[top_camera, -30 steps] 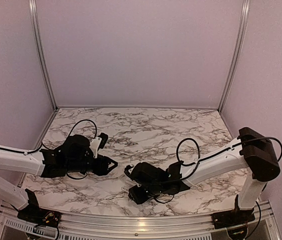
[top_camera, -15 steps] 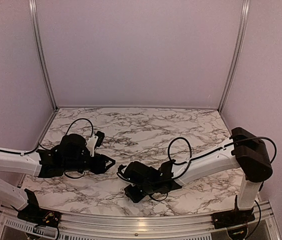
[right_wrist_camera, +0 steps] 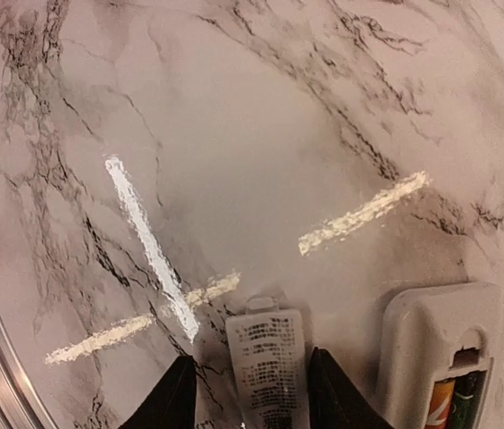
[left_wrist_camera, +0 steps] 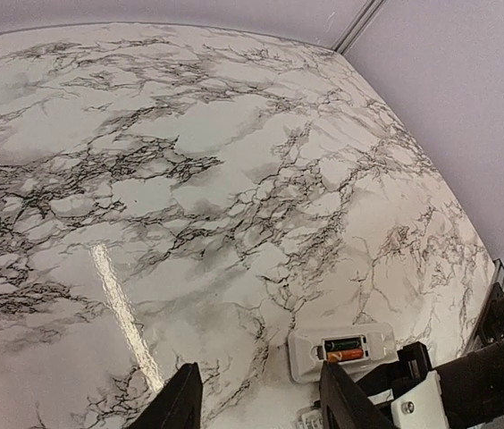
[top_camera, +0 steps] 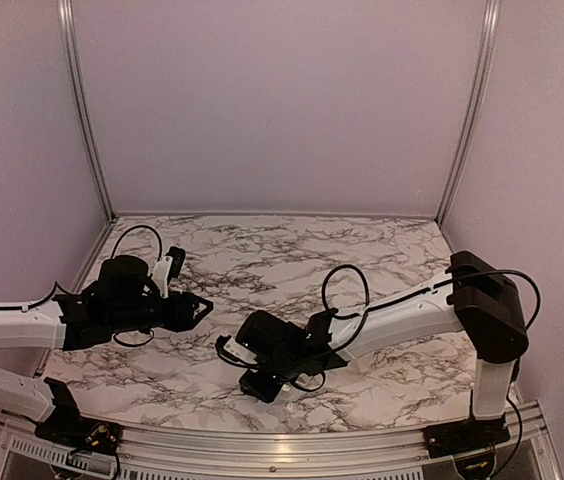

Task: Load the batteries into the remote control
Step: Pick up the battery cover at the center of the board.

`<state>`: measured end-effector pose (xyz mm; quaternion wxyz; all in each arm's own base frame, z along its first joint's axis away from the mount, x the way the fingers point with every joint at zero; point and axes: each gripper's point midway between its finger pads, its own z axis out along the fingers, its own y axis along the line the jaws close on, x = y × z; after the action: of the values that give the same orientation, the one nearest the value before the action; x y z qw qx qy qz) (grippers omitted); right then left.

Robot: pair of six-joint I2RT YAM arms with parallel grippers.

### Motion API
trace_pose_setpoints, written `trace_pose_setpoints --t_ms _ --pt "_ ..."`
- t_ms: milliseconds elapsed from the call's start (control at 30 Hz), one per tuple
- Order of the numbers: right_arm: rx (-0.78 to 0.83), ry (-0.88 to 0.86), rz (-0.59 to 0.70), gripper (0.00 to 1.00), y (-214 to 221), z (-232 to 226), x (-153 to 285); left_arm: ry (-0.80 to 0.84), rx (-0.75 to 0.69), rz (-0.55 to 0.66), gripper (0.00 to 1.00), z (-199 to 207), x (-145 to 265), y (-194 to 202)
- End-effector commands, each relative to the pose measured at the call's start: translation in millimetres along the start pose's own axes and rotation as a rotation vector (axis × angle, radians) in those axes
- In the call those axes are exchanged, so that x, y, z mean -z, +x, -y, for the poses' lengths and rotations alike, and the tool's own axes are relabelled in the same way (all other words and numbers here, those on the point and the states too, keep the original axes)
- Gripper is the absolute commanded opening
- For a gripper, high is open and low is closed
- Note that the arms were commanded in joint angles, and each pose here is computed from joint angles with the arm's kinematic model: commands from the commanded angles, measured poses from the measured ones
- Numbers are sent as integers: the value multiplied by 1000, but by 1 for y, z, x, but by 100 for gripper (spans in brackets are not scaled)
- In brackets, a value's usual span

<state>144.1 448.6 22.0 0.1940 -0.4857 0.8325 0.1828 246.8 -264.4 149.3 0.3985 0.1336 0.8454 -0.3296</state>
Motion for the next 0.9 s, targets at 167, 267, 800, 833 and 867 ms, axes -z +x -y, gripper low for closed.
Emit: trace_pose_setpoints --t_ms 167,267,800,833,867 --pt "103 74 -211 38 41 14 -25 -55 38 -5 48 -21 7 -2" --pt "127 88 -243 37 45 17 -28 -62 37 -6 48 -24 8 -3" --pt "142 26 -64 6 -4 14 6 -65 37 1 48 -28 1 -6" --pt "123 21 14 6 -21 17 15 -62 37 -1 48 -27 1 -6" --pt "104 18 60 5 -29 22 26 -61 36 0 48 -27 1 -6"
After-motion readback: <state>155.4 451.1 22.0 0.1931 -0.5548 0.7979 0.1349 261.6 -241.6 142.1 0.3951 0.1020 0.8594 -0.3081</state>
